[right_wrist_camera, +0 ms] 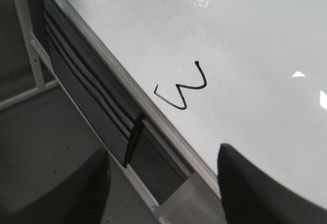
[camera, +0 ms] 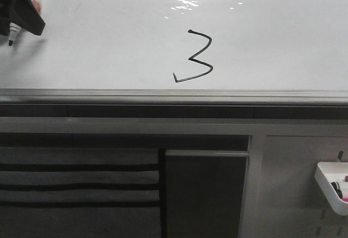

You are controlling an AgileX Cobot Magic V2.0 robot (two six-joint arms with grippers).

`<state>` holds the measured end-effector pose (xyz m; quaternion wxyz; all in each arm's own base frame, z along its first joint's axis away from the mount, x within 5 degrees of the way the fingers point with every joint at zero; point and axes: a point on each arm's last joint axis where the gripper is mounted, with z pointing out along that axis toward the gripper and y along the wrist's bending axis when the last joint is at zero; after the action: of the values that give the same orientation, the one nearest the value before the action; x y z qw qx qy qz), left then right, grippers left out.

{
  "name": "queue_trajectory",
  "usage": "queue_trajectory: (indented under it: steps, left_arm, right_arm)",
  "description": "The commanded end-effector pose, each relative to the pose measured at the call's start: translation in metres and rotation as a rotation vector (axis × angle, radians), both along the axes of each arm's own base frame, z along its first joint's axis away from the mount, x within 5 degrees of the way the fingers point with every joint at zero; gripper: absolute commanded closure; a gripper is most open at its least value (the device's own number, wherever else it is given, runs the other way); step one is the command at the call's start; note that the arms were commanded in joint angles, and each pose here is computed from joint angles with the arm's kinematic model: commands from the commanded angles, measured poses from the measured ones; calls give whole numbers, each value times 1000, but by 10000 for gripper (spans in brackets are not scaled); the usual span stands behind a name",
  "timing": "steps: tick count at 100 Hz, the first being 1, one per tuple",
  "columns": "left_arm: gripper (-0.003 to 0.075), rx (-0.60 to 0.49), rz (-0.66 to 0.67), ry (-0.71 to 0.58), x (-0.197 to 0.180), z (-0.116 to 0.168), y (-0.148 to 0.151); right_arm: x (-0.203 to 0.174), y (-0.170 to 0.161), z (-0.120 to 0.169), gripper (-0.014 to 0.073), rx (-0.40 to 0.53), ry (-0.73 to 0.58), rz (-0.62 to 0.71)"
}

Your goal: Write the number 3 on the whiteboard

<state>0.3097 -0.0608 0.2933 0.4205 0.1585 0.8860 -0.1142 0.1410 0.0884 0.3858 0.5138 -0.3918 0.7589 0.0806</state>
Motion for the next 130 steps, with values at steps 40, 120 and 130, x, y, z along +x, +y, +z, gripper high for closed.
queue_trajectory:
  steps: [40,120,130]
  left_arm:
    - [280,-71,61,-499,-158,90,24]
    - [364,-5,168,-622,-232,20,44]
    - [477,-14,204,-727,-250,15,47]
  right_arm:
    - [-35,-52,17,658,352,53,-411]
    - [-49,-58,-7,661,309,115,-448]
    - [-49,-58,-7,661,309,115,-448]
